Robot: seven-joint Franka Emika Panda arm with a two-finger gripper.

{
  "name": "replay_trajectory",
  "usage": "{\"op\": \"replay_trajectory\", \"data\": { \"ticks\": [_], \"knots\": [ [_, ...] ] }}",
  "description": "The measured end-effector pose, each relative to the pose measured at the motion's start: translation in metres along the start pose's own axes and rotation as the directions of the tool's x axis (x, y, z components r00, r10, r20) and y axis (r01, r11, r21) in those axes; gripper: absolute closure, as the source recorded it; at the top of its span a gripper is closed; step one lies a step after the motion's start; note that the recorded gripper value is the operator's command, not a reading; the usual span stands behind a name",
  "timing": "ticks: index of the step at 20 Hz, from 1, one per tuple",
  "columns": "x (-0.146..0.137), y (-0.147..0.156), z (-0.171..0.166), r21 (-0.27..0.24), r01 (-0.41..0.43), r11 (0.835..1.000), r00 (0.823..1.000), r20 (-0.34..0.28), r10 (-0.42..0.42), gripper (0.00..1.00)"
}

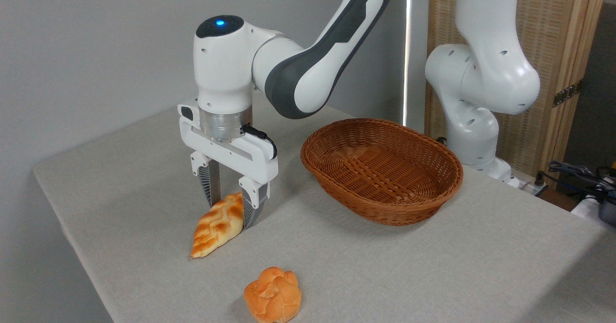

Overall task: Put bread into the basket
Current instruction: 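Close the gripper on the braided bread roll, then lift the braided roll and carry it over the wicker basket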

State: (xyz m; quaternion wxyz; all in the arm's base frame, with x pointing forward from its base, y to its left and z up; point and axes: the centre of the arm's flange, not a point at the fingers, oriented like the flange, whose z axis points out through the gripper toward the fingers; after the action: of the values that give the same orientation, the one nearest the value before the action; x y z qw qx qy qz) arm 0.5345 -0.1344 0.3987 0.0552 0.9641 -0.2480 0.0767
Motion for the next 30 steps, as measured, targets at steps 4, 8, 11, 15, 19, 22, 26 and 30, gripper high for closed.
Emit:
{"op": "replay_trajectory", "data": {
  "ticks": [4,8,11,15,19,22,26,30],
  "knots": [
    [0.000,0.001,0.001,0.013,-0.016,1.000,1.000,0.007,0.016,0.70],
    [0.000,0.001,0.001,0.014,-0.018,1.000,1.000,0.007,0.018,0.72],
    [0.000,0.001,0.001,0.014,-0.018,1.000,1.000,0.007,0.018,0.72],
    [0.006,0.001,-0.009,0.016,-0.020,1.000,1.000,-0.003,0.020,0.70],
    [0.012,0.002,-0.053,-0.019,-0.041,0.999,0.996,0.084,0.043,0.70],
    [-0.010,0.013,-0.096,-0.075,-0.148,0.986,0.969,0.186,0.160,0.70],
    [-0.069,0.005,-0.142,-0.147,-0.281,0.948,0.921,0.236,0.309,0.70],
    [-0.129,0.021,-0.163,-0.196,-0.371,0.908,0.878,0.243,0.411,0.67]
  ]
}}
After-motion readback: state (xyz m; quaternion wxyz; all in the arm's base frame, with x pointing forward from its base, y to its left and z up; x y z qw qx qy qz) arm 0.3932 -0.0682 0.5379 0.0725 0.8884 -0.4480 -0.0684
